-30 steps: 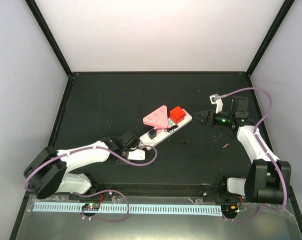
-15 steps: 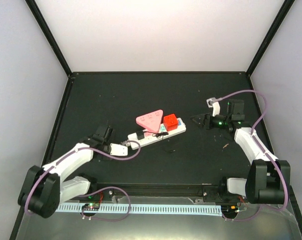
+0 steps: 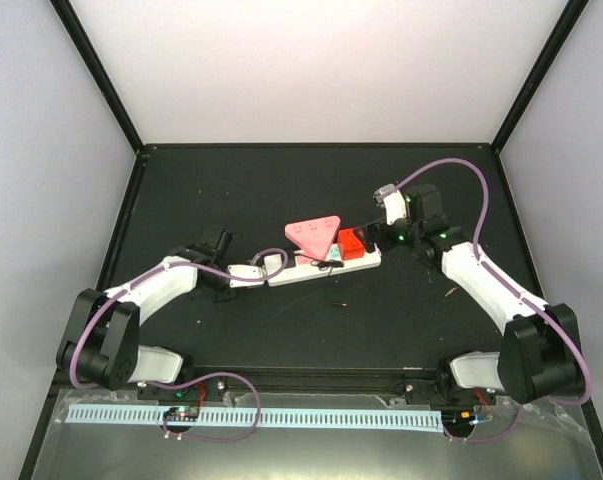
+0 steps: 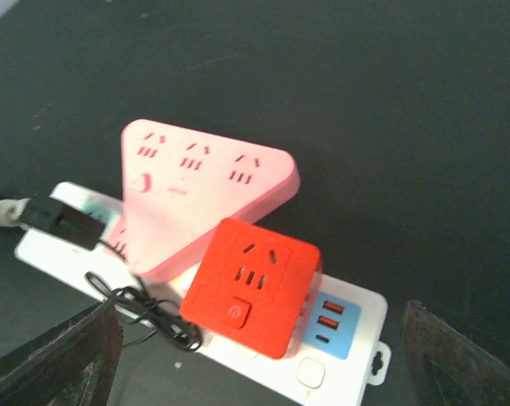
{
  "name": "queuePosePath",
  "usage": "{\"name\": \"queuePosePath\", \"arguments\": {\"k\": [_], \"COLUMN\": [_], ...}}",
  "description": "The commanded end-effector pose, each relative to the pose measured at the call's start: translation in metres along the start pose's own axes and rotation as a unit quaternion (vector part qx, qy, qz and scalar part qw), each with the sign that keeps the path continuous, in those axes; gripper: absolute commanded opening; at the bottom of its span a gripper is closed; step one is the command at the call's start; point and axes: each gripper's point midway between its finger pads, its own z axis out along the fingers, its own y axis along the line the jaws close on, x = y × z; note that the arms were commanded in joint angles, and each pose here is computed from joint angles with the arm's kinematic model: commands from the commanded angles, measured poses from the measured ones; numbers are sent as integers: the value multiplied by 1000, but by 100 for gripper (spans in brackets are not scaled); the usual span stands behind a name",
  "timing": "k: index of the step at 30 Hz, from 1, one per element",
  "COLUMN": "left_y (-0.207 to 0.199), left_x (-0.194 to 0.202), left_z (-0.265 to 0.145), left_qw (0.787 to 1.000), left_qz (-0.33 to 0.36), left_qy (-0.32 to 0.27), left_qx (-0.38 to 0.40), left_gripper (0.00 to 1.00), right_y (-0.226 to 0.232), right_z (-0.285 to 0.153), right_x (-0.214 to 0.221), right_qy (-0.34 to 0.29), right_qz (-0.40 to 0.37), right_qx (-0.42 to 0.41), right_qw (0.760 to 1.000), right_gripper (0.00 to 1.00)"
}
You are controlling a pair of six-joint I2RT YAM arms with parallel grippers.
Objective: Pull the plug off the socket
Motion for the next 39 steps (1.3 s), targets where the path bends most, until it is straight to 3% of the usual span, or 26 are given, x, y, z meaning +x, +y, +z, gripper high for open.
{"name": "queuePosePath", "arguments": {"k": [1,5,9,24,39], "left_y": [0,-12,-17,12,19], "left_x": [-17,-11,-24,-61,-87], "left_z": [-13,-32,-59,-122,-135], "left_qw": [998,997,992,979,965], "left_qz": [-43,-54,-61,-101,-93], "left_qy": [-34,-40,-97,-178,-245], "left_qx": [11,44,58,1,-1], "left_gripper": [64,98,99,99,99], "right_y": [-19,-12,2,19,-4], "right_z": [10,15,19,62,78], "right_x": [7,13,11,22,38], "right_qy": [32,26,9,47,68], "right_qz": [10,27,7,-23,-15], "right_qx": [78,91,79,98,166], "right_qw": [996,995,997,994,984], "right_gripper": [98,100,100,100,74]}}
